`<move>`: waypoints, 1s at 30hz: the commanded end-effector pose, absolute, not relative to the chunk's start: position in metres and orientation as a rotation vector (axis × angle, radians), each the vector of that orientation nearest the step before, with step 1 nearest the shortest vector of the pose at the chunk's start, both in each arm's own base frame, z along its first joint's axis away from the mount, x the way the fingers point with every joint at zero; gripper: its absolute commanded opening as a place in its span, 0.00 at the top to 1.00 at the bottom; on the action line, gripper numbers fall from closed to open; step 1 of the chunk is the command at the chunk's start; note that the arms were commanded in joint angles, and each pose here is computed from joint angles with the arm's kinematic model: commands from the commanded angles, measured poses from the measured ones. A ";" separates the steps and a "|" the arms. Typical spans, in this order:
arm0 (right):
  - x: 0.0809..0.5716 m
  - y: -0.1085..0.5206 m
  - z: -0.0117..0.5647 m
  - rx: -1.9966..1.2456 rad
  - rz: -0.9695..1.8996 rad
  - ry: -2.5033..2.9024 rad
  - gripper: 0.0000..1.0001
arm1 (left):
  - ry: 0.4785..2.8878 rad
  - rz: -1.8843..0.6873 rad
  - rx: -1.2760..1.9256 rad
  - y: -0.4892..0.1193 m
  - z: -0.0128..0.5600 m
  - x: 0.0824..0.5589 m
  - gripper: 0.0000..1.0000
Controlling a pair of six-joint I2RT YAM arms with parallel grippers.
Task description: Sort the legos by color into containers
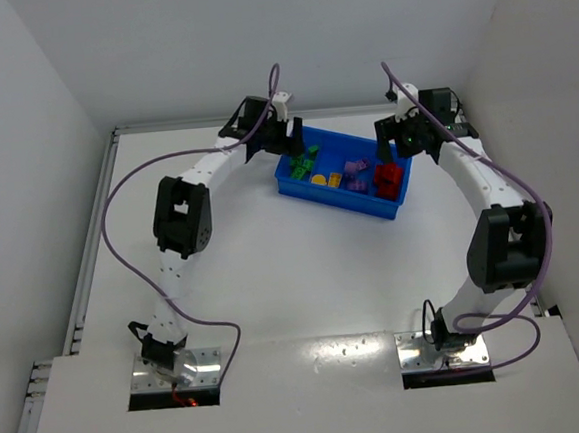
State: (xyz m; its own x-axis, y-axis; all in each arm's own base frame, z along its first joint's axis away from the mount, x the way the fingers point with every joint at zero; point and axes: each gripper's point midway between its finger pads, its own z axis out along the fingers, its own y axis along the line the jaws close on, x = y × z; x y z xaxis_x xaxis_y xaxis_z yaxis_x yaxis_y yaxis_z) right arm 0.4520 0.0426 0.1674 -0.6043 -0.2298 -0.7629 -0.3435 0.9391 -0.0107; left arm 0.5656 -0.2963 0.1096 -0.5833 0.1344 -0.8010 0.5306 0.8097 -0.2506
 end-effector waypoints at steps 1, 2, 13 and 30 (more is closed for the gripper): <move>0.456 0.040 0.172 -0.390 0.158 2.223 0.22 | 2.000 -0.616 0.417 -0.297 0.207 0.563 0.12; 0.456 0.040 0.172 -0.390 0.158 2.223 0.22 | 1.981 -0.590 0.399 -0.291 0.221 0.561 0.12; 0.466 -0.017 0.163 -0.088 0.175 2.271 0.20 | 2.093 -0.177 0.145 -0.129 0.230 0.494 0.00; 0.446 -0.062 0.129 -0.038 0.115 2.324 0.19 | 2.278 0.041 -0.139 0.004 0.146 0.452 0.00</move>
